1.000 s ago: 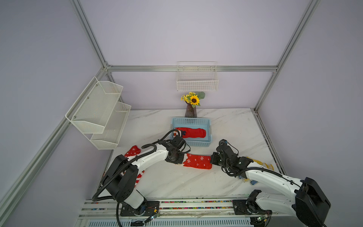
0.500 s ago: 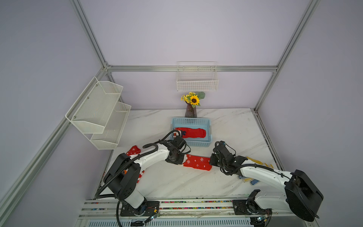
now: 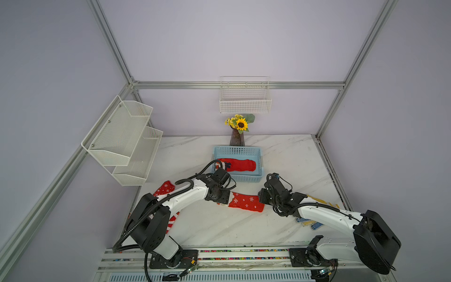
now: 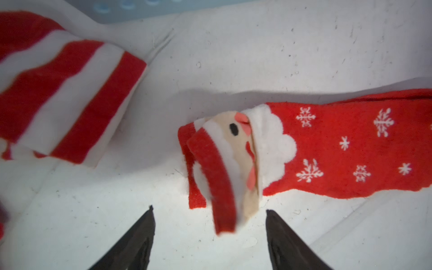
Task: Place the socks together as a pair
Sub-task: Place the sock in the sock, then pick up a pair of socks from the center of the board.
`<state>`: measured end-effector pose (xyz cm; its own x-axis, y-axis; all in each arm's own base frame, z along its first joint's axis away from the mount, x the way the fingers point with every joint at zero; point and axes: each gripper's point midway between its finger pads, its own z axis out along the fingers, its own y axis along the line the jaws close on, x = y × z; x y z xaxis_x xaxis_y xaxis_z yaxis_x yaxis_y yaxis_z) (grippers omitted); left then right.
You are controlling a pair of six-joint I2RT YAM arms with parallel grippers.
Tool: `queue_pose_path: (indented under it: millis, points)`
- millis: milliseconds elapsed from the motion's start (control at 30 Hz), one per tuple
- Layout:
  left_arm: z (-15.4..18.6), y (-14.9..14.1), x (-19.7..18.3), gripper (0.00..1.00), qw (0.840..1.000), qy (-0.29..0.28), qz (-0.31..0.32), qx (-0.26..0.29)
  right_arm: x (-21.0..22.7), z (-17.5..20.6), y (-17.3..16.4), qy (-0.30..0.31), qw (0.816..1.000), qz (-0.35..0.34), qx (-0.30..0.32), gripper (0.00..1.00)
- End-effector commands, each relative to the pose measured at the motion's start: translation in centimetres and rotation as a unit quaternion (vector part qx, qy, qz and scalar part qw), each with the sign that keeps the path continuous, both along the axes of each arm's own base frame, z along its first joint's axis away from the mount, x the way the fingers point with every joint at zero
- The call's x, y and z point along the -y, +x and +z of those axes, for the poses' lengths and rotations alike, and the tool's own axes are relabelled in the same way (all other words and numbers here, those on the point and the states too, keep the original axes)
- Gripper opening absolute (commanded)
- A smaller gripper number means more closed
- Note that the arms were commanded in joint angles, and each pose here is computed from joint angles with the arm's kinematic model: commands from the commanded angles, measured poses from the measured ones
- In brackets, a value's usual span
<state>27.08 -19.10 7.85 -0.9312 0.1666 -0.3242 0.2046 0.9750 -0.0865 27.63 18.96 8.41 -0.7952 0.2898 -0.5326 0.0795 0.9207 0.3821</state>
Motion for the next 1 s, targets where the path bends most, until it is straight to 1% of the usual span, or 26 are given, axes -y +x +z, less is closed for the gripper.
queue_pose_path:
  millis: [0,67,233,367,533,667,833,967]
  points:
    - [2.2,1.5,-1.2,0.80,0.998,0.000,0.048,0.052,0.2,-0.6,-0.9,0.005,1.000,0.001,-0.016,0.56]
    - [2.0,1.6,-1.4,0.80,0.997,-0.006,0.058,0.056,0.2,-1.3,-1.6,0.006,1.000,0.005,-0.027,0.59]
    - [0.2,1.4,-0.4,0.80,0.998,-0.028,0.053,0.024,0.0,-2.6,-2.7,0.021,0.999,0.009,-0.040,0.60]
    - [-1.1,1.3,-0.2,0.80,0.998,-0.030,0.054,0.012,-0.4,-3.1,-2.5,0.023,0.999,0.007,-0.045,0.60]
    - [-2.2,1.2,-0.5,0.77,0.998,-0.029,0.058,0.008,-0.5,-4.3,-2.5,0.030,0.998,0.006,-0.047,0.60]
    - [-3.5,0.8,-0.7,0.70,0.998,-0.029,0.063,-0.010,-0.3,-4.9,-2.5,0.028,0.999,-0.001,-0.045,0.59]
    - [-4.2,0.6,-0.6,0.65,0.997,-0.036,0.067,-0.011,-0.7,-5.2,-2.2,0.029,0.999,0.003,-0.045,0.55]
    - [-5.0,0.3,-0.4,0.57,0.996,-0.046,0.069,-0.020,-0.7,-5.7,-1.9,0.024,0.999,0.001,-0.046,0.52]
